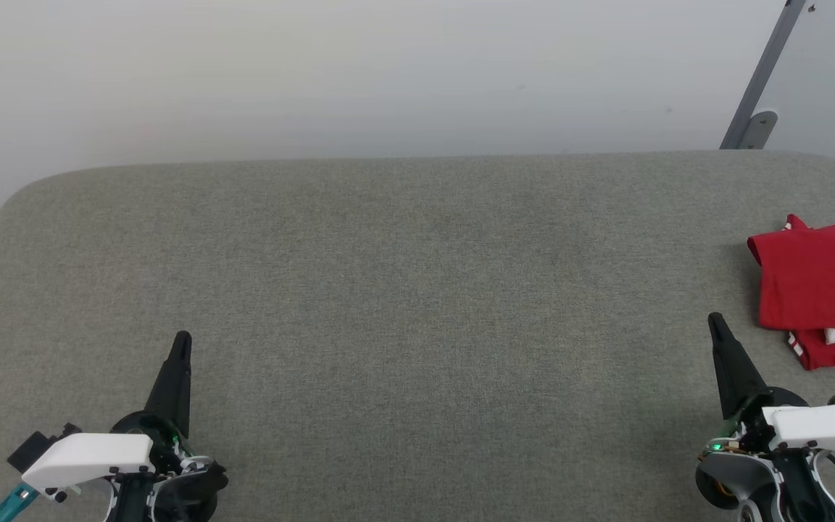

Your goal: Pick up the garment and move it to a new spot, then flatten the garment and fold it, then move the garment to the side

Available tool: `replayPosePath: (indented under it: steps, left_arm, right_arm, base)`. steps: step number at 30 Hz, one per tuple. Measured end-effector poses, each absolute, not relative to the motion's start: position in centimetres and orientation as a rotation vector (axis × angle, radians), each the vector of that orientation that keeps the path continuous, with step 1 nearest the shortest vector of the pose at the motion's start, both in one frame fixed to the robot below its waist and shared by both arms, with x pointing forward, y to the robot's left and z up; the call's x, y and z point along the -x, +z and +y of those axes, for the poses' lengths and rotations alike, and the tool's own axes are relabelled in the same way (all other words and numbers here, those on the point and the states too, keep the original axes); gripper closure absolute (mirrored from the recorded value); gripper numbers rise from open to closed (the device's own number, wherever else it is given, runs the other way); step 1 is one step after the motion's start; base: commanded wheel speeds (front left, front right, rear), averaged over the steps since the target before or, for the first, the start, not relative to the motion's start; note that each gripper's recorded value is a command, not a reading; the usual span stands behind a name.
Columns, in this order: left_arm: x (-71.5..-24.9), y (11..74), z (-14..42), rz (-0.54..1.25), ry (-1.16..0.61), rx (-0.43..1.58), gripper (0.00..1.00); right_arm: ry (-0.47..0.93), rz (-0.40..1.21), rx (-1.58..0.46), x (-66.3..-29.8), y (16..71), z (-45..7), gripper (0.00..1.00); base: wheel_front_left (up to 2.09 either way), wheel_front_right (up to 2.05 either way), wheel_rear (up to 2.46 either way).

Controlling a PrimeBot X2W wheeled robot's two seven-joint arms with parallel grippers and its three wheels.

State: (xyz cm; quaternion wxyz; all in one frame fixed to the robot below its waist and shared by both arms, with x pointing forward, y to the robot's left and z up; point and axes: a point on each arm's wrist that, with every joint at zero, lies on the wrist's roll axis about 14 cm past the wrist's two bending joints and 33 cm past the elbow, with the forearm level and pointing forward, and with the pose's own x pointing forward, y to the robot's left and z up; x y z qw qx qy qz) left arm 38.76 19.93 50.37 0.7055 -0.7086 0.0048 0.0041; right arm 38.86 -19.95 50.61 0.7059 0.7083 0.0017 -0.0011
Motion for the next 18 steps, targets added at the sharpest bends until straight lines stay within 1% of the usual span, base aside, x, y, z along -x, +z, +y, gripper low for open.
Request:
replayPosePath:
  steps: [18]
  left_arm:
    - [-38.76, 50.37, 19.93, 0.011, 0.009, 1.575, 1.00]
  right_arm:
    - [-0.002, 0.004, -1.574, -38.86, 50.61, -19.94, 1.00]
  base:
    - [0.00, 0.00, 0.00]
